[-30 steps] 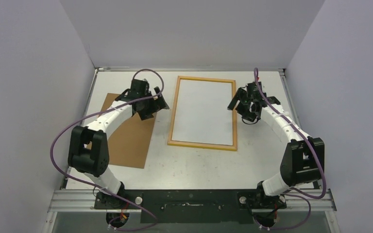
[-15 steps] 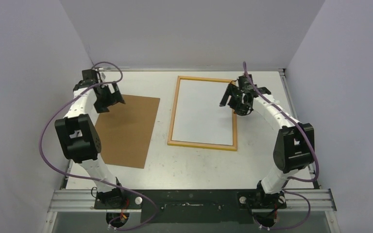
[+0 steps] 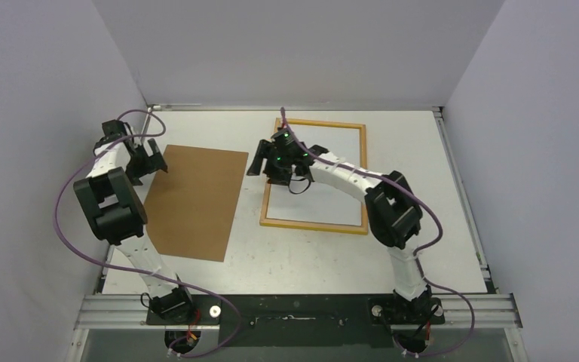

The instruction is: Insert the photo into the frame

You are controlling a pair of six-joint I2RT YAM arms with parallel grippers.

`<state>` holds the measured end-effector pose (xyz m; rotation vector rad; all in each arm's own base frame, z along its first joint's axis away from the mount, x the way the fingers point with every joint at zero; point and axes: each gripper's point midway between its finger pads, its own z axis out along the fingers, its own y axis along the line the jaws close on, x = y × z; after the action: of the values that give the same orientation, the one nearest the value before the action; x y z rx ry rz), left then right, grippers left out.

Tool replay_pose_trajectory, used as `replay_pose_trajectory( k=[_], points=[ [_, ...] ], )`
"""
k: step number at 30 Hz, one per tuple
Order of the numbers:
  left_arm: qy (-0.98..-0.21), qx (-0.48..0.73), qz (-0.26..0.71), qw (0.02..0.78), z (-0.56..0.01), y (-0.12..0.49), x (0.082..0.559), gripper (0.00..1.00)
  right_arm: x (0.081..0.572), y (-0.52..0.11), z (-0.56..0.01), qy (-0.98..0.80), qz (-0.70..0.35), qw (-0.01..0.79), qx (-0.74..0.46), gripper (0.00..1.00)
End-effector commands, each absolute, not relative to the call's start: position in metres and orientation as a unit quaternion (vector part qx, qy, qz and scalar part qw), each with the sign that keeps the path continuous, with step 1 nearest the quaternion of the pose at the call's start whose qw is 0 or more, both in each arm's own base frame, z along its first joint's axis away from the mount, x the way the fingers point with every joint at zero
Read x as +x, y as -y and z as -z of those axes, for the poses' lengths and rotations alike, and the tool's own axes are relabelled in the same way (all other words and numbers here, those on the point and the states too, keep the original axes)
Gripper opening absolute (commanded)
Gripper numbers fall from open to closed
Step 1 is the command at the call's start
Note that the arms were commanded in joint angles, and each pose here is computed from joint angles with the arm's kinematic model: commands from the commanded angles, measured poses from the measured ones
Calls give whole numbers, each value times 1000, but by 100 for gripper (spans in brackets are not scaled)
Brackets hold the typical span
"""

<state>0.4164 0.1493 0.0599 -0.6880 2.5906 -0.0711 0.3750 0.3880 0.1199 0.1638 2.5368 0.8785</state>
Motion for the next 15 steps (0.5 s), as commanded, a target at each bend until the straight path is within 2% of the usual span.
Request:
replay_pose_trajectory(
  k=[1,5,9,15],
  points=[
    [-929,-247,1,276,-74,-176,437,94,375,-459,-145,-890,-392,222,74,73],
    [-920,-283,57,266,-65,-170,437,92,365,-488,-129,-891,-397,205,83,73],
    [-922,-291,3,256,-61,-187,427,92,361,-505,-122,-889,-404,198,86,72],
    [-920,-292,-28,260,-58,-196,422,92,356,-497,-95,-921,-314,219,70,71]
  ],
)
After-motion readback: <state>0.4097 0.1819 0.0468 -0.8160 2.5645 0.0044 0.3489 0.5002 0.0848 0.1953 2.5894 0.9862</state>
